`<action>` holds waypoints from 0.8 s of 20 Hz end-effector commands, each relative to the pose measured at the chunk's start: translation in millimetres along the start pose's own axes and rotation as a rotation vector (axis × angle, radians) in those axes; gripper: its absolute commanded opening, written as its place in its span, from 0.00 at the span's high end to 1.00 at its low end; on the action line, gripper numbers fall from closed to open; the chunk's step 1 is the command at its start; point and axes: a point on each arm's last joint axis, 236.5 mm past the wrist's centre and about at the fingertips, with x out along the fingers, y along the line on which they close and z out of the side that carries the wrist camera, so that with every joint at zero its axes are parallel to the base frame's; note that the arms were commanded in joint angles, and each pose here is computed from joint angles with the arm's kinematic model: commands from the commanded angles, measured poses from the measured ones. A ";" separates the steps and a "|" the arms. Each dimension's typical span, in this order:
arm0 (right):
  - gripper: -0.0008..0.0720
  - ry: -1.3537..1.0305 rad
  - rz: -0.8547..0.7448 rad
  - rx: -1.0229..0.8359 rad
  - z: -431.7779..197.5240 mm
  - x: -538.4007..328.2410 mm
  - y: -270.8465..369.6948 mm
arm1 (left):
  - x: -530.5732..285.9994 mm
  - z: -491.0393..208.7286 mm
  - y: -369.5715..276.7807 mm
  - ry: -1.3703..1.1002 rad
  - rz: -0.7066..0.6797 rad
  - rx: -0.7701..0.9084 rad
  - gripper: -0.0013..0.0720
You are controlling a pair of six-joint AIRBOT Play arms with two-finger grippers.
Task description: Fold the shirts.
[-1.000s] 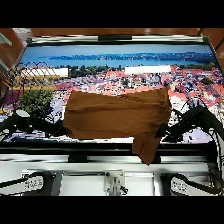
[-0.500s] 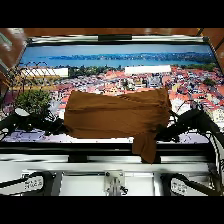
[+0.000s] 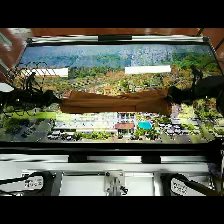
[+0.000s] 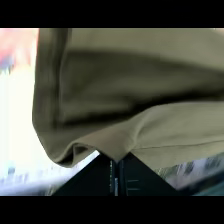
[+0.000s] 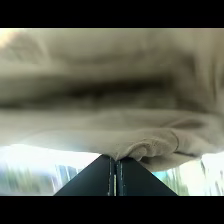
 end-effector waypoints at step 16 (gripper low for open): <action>0.07 -0.063 -0.138 0.019 79.9 66.9 -56.2 | 57.7 26.9 -2.5 0.194 -0.152 -0.093 0.15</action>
